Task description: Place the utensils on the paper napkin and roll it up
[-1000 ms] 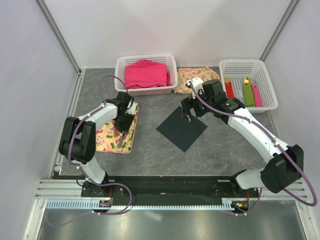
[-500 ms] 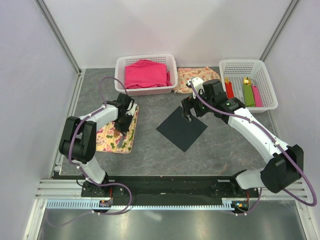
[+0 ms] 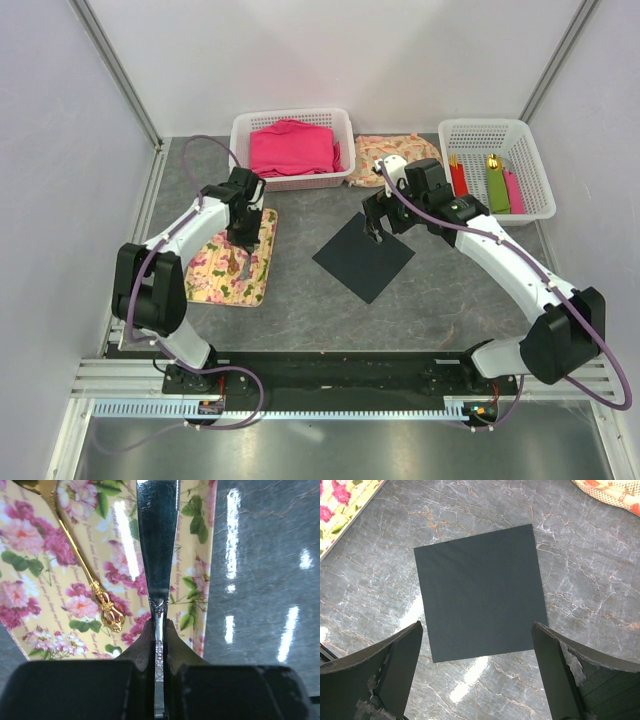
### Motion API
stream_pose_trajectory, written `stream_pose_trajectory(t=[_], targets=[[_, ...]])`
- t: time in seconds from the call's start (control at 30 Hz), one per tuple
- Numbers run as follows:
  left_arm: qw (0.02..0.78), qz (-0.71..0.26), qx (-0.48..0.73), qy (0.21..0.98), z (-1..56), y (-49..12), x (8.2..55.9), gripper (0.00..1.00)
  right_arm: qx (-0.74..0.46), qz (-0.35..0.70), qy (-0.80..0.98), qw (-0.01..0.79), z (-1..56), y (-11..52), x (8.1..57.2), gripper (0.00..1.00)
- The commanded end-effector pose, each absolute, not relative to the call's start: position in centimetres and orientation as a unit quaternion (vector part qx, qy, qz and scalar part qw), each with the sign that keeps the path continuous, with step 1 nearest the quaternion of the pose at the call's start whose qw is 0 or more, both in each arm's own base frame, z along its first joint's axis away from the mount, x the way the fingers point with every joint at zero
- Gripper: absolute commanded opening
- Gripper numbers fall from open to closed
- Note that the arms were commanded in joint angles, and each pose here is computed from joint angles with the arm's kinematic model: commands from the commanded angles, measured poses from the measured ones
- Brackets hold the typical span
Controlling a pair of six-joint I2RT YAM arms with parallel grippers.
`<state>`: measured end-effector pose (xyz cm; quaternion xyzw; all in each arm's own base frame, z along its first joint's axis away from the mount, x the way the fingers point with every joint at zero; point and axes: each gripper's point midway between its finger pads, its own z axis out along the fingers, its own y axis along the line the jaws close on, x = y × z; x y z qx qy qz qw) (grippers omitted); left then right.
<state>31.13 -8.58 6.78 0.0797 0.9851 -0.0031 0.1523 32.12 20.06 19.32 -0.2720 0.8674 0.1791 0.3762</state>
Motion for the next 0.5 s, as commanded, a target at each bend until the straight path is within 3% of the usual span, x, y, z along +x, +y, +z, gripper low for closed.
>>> stream_pose_trajectory(t=[0.0, 0.2, 0.47], targets=[[0.154, -0.004, -0.010, 0.988, 10.4, -9.5, 30.6, 0.02, -0.242, 0.179, 0.871, 0.389, 19.3, 19.8, 33.1, 0.98], [0.148, -0.050, -0.052, 0.986, 11.3, -13.9, 30.8, 0.02, -0.163, 0.148, 0.890, 0.400, 18.7, 17.6, 35.2, 0.98], [0.135, -0.139, -0.035, 0.980, 13.3, -25.3, 31.9, 0.02, -0.101, 0.133, 0.898, 0.408, 18.3, 15.1, 36.0, 0.98]])
